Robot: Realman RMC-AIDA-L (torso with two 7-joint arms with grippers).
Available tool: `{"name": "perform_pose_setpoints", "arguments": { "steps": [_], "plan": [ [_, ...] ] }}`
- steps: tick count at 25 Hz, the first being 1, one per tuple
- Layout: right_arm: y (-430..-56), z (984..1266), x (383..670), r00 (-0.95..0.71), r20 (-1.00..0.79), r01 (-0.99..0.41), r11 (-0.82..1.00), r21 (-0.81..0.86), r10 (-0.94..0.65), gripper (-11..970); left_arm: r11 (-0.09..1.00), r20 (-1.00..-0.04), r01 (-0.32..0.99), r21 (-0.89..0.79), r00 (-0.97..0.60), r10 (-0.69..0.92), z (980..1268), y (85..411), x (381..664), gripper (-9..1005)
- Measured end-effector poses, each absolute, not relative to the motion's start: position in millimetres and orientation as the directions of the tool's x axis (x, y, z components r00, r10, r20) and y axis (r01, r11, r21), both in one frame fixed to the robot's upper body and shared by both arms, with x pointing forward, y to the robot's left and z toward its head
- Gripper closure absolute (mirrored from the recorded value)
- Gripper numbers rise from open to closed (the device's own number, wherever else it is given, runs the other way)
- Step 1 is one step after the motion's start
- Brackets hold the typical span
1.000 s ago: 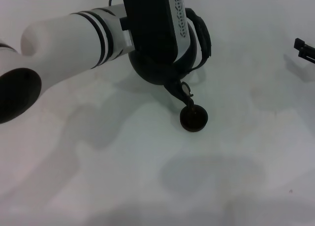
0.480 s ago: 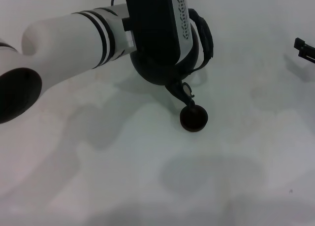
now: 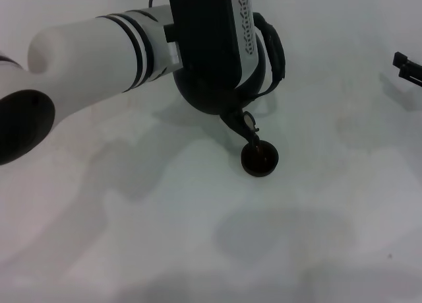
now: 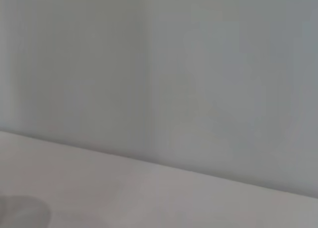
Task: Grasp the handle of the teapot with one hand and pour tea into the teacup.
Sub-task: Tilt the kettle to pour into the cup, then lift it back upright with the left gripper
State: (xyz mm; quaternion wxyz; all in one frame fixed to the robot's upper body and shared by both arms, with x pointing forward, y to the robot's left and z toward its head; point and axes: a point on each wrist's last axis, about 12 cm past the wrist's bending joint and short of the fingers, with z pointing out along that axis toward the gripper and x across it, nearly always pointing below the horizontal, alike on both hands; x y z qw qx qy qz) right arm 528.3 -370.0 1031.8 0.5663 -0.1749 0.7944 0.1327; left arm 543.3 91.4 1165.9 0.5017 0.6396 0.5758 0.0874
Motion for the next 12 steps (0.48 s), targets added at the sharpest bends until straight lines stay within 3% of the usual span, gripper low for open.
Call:
{"name": "perform_pose_setpoints", "arguments": {
  "steps": [12],
  "plan": [
    [-368.7, 1030.7, 527.9, -0.301, -0.946, -0.430, 0.903, 0.019, -0.123, 105, 0.157, -0.459, 0.652, 0.742, 0.322, 0.828, 1164.5, 92.1, 542.4, 904]
  ]
}}
